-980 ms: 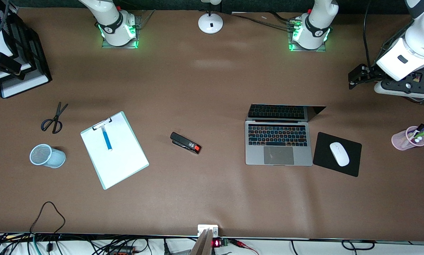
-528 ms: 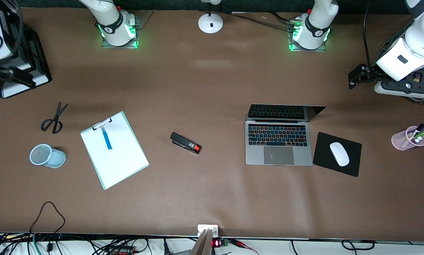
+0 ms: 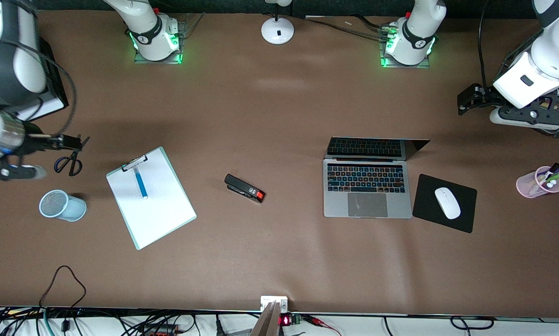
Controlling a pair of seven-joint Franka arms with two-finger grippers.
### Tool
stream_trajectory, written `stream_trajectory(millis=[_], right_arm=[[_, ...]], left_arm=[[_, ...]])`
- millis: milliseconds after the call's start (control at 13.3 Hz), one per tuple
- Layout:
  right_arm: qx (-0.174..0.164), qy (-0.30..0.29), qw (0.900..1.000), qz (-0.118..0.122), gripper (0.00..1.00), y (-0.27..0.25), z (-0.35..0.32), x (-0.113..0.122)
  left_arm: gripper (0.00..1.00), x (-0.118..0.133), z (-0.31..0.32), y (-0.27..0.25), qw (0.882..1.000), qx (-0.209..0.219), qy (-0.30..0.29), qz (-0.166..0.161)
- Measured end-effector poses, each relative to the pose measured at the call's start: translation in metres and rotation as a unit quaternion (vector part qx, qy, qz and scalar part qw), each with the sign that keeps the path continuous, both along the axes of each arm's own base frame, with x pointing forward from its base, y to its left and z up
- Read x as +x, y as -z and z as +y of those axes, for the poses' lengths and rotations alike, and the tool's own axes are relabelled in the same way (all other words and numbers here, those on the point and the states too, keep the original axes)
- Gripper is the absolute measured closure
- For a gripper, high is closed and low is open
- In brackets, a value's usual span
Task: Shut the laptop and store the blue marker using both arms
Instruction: 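Reach the right gripper down to the blue marker on the clipboard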
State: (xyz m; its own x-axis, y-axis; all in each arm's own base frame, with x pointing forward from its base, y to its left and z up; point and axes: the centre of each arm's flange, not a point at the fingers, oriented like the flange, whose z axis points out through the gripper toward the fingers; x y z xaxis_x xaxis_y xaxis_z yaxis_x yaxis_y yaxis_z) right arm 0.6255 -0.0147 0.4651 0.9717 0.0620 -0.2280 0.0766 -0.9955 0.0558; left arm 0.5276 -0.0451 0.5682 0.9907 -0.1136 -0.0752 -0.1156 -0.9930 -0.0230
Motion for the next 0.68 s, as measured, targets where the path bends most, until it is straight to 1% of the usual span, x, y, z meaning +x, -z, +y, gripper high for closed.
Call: stream_trajectory(millis=[75,302,452,528,679], right_arm=[[0.003,-0.017,1.000,0.004,0.00,0.013,0.006,0.005],[0.011,-0.039,0.999,-0.006,0.00,0.044,0.016,0.020],[0.010,-0.053,0.998,-0.020,0.00,0.067,0.025,0.032],[0.009,-0.058,0.998,-0.023,0.00,0.082,0.029,0.037],[0.009,-0.070,0.997,-0.024,0.00,0.119,0.033,0.044]], left_arm=[[0.00,0.001,0.000,0.001,1.000,0.000,0.000,0.004],[0.00,0.016,-0.001,0.002,1.000,-0.002,0.000,0.007],[0.01,0.025,-0.001,0.004,1.000,-0.003,0.000,0.010],[0.04,0.027,-0.001,0.005,1.000,-0.003,0.000,0.013],[0.28,0.024,0.000,0.007,0.999,-0.001,-0.001,0.033]])
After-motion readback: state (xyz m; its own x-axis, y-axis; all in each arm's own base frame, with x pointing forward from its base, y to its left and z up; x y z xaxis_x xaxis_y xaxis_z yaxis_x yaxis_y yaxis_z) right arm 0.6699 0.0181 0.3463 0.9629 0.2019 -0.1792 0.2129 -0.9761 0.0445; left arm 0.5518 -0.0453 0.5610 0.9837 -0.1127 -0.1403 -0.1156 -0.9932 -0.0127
